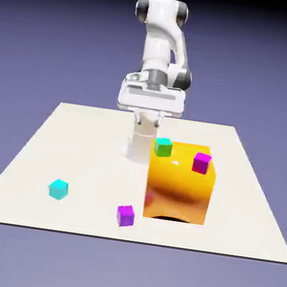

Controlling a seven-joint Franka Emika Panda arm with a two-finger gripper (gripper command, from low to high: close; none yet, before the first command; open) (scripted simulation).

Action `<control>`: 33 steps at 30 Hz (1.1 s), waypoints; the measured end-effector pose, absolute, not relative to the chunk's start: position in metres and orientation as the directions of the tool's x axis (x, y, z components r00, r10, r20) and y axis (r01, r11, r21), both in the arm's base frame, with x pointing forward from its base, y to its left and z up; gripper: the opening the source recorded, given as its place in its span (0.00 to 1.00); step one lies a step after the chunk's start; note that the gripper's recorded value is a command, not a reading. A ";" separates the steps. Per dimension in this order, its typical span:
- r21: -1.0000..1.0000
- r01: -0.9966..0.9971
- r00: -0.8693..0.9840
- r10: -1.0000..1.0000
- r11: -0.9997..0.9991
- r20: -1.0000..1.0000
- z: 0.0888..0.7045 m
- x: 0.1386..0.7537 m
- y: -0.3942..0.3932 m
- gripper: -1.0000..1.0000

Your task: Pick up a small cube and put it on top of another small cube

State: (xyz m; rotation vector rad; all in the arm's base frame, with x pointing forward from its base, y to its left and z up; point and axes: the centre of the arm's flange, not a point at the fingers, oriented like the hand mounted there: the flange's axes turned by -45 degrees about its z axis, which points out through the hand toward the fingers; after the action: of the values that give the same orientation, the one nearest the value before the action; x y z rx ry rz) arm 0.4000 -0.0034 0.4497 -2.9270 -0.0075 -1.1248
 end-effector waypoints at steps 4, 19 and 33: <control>-0.106 -0.126 0.855 -0.162 -0.986 0.493 0.418 0.431 -0.030 0.50; -0.239 -0.635 0.766 -0.560 -0.734 -0.317 0.273 0.496 -0.108 0.50; -0.092 -0.901 0.294 -0.442 -0.424 -0.848 0.143 0.511 -0.150 0.50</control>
State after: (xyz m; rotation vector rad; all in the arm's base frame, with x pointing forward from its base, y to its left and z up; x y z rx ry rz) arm 0.5113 -0.1502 0.1426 -1.9917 1.1937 1.0367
